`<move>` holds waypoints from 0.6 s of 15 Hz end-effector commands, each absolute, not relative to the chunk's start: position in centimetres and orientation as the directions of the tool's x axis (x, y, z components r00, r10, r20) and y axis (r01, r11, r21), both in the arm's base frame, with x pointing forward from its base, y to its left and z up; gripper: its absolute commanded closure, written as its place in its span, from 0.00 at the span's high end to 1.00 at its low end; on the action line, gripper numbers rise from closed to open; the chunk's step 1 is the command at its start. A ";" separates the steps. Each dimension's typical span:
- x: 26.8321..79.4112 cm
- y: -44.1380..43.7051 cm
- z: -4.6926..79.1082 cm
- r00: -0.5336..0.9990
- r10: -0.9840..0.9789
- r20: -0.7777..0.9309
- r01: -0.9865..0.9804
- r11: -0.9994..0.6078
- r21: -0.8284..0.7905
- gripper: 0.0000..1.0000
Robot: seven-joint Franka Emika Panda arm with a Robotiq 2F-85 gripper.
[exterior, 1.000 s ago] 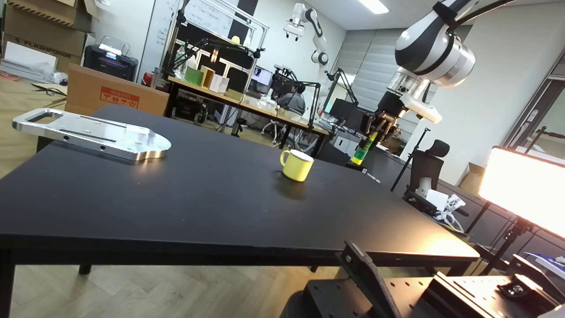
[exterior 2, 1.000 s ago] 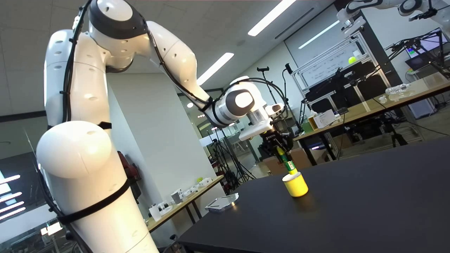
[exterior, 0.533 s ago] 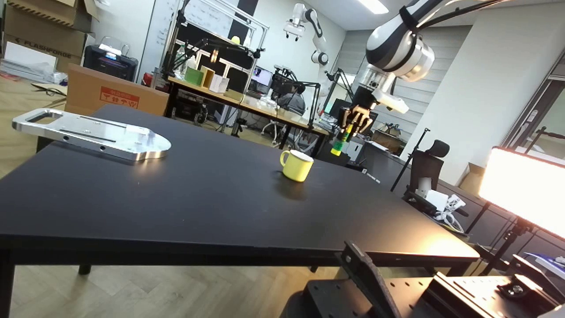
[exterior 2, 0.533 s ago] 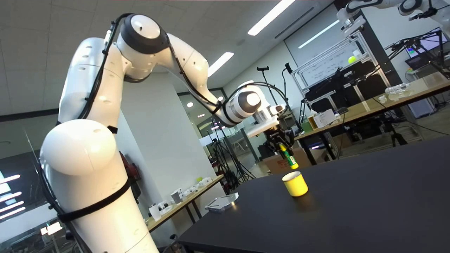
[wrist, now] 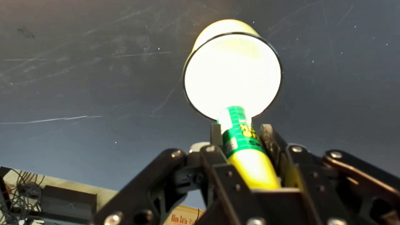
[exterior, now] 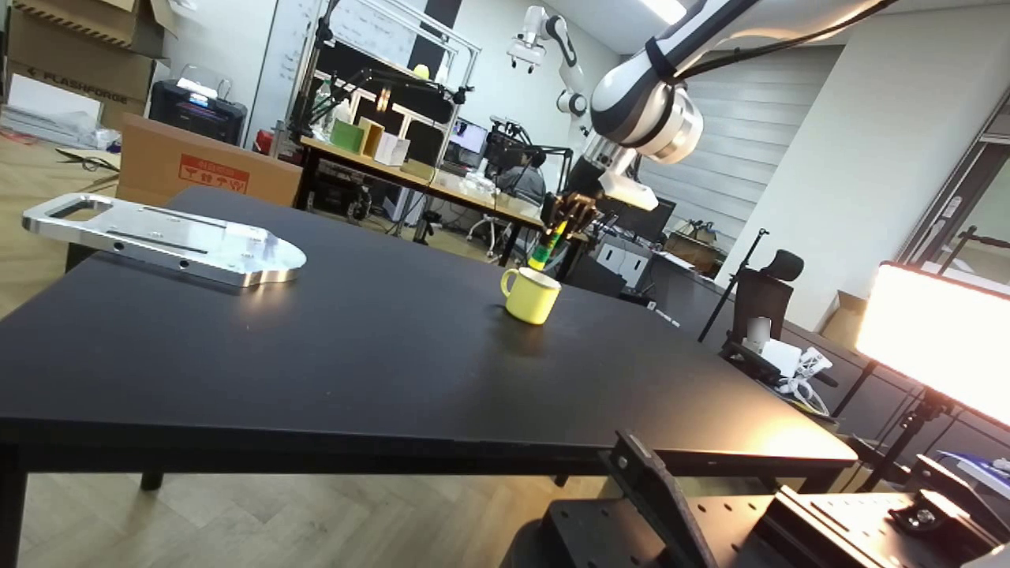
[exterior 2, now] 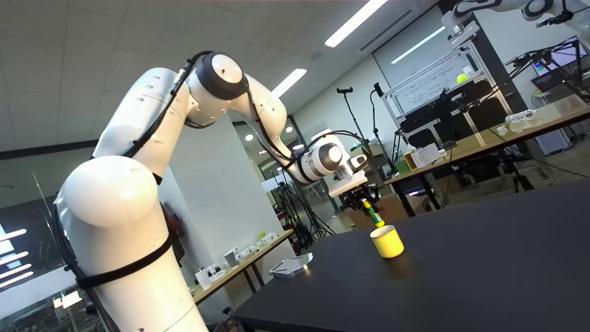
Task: Pick the object and put it in the cup
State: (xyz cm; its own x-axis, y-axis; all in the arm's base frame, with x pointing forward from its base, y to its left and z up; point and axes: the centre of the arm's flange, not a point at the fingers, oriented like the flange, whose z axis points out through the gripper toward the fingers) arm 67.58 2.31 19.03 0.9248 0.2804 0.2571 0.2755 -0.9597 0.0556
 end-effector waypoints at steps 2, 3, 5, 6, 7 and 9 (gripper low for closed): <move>69.9 2.5 15.7 0.910 0.295 0.290 0.298 -0.954 0.034 0.11; 70.0 2.5 15.2 0.913 0.293 0.283 0.297 -0.954 0.030 0.11; 70.1 2.2 14.1 0.919 0.288 0.269 0.293 -0.956 0.022 0.11; 70.1 2.1 13.8 0.921 0.285 0.266 0.291 -0.956 0.018 0.11; 70.2 2.1 13.5 0.923 0.283 0.262 0.290 -0.957 0.015 0.11; 70.3 2.0 13.1 0.925 0.282 0.255 0.288 -0.958 0.015 0.11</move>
